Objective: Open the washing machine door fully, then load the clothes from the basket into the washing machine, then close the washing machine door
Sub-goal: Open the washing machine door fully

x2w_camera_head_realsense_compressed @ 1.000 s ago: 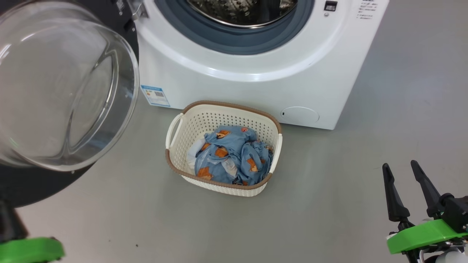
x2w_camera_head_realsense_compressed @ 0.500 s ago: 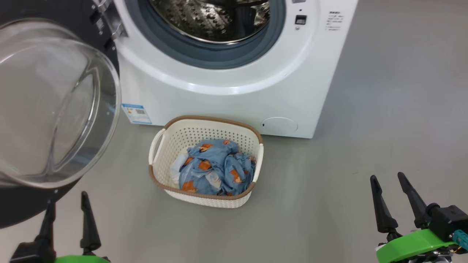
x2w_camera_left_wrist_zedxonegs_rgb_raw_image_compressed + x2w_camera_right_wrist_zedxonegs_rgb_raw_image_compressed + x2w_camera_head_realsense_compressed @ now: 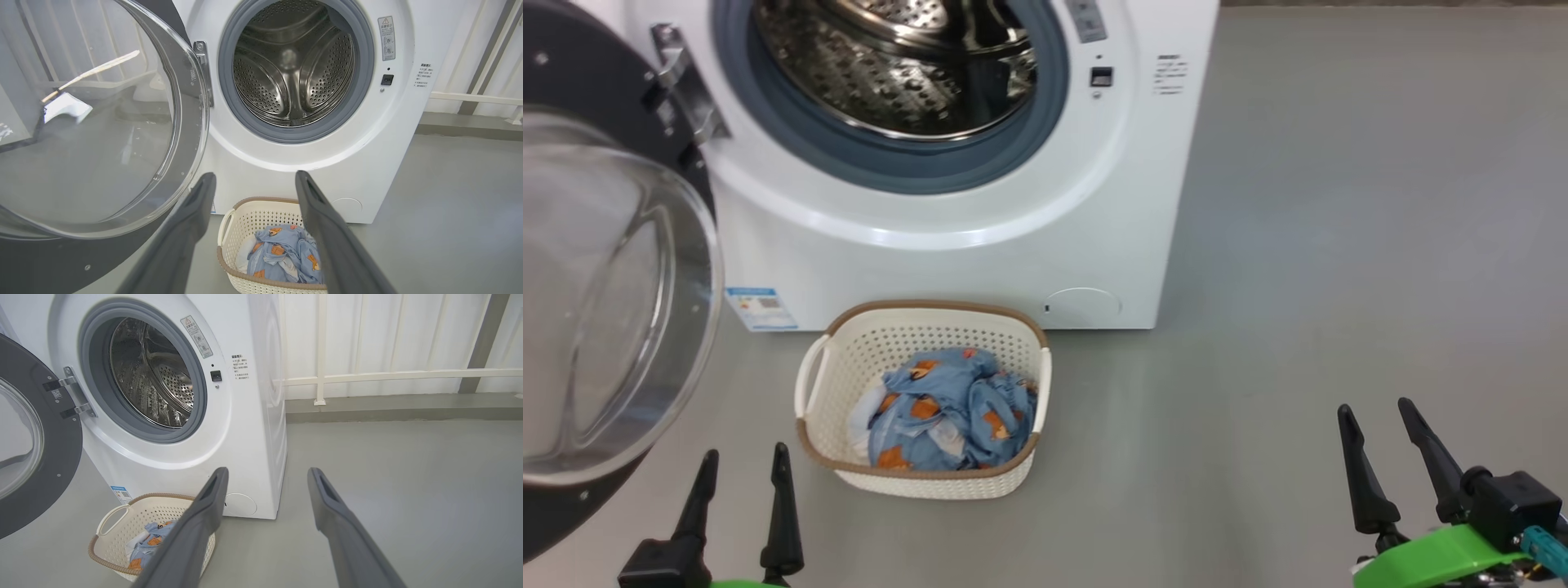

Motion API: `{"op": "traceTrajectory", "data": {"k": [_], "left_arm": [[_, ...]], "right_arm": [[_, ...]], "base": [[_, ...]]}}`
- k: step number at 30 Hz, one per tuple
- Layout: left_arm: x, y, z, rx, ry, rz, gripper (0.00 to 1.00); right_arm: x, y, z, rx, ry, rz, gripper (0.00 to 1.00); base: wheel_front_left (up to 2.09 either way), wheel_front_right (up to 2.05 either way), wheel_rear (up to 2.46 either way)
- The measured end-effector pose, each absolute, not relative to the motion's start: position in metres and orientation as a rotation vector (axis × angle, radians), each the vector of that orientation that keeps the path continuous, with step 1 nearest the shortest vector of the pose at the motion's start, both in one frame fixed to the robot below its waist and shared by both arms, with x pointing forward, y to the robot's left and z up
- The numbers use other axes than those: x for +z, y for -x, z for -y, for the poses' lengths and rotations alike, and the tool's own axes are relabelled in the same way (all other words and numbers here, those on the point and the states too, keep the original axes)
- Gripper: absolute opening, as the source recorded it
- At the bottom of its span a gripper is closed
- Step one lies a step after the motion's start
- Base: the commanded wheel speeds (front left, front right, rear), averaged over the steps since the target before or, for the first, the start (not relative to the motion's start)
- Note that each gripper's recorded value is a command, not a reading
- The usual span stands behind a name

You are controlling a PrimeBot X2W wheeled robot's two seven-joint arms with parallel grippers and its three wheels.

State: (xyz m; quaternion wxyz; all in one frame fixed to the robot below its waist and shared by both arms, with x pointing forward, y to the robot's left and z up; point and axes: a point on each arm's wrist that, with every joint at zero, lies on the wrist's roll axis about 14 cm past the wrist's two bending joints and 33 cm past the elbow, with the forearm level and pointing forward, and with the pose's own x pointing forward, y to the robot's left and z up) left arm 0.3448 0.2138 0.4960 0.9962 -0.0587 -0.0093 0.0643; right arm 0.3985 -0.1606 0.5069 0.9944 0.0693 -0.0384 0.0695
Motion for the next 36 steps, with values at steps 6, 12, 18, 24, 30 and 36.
{"op": "traceTrajectory", "data": {"k": [6, 12, 18, 24, 30, 36], "left_arm": [[0.493, -0.353, -0.191, 0.054, 0.122, 0.006, 1.00], [0.495, -0.357, -0.178, 0.010, 0.125, 0.010, 1.00], [0.493, -0.358, -0.172, -0.008, 0.129, -0.001, 1.00], [0.493, -0.358, -0.168, -0.022, 0.129, -0.004, 1.00], [0.491, -0.357, -0.167, -0.025, 0.132, -0.009, 1.00], [0.492, -0.357, -0.167, -0.028, 0.133, -0.007, 1.00]], "right_arm": [[0.510, -0.381, 0.180, 0.085, -0.112, 0.089, 1.00], [0.518, -0.370, 0.192, 0.049, -0.107, 0.114, 1.00], [0.521, -0.362, 0.198, 0.028, -0.108, 0.122, 1.00], [0.517, -0.356, 0.199, 0.014, -0.117, 0.107, 1.00], [0.518, -0.355, 0.201, 0.008, -0.119, 0.112, 1.00], [0.519, -0.354, 0.202, 0.003, -0.119, 0.116, 1.00]], "base": [[0.00, 0.00, 0.00], [0.00, 0.00, 0.00], [0.00, 0.00, 0.00], [0.00, 0.00, 0.00], [0.00, 0.00, 0.00], [0.00, 0.00, 0.00]]}}
